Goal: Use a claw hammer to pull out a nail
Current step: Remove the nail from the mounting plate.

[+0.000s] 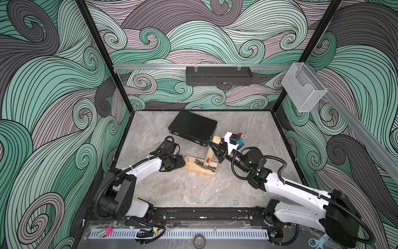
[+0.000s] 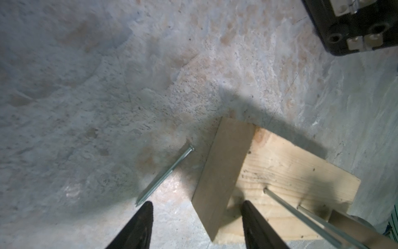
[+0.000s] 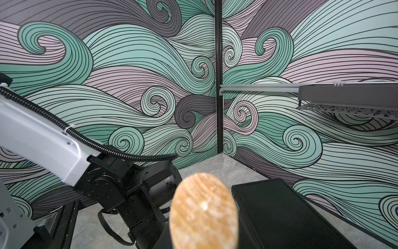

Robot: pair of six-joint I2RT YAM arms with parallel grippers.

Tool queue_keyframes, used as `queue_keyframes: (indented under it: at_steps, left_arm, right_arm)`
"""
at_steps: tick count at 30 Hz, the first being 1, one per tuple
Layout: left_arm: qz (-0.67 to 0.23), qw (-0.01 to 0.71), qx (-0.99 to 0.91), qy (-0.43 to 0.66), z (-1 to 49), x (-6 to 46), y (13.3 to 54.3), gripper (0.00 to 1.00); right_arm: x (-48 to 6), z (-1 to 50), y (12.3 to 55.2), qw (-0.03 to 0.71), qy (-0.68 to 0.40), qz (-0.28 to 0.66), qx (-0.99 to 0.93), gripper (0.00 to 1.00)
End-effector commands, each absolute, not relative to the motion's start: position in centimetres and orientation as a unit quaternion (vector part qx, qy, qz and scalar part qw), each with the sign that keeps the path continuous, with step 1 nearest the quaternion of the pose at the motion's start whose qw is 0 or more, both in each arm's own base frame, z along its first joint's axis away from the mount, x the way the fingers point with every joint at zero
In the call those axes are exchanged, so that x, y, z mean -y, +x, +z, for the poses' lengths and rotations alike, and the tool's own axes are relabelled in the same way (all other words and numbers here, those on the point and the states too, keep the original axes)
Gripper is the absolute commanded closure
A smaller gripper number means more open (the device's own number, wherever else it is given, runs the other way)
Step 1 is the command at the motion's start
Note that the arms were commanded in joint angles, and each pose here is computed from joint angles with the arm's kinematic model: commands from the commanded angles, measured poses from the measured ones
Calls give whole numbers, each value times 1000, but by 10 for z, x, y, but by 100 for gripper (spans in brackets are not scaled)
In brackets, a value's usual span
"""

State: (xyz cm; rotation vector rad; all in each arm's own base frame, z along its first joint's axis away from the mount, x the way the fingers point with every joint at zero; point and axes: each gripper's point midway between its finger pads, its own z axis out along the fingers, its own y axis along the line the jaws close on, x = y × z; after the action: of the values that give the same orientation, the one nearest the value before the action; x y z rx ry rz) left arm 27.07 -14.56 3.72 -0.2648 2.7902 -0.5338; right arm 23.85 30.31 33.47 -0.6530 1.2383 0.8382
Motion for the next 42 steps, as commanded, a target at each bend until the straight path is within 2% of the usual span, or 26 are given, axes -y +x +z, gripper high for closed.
queue_keyframes:
  at_steps: [1, 42]
  left_arm:
    - [-109, 73, -985, -109, 0, 117, 234, 37]
    - [-106, 63, -986, -116, -10, 114, 229, 37]
  right_arm:
    - [-308, 304, 234, 632, -279, 414, -593, 100]
    - [-302, 307, 222, 645, -277, 436, -563, 100]
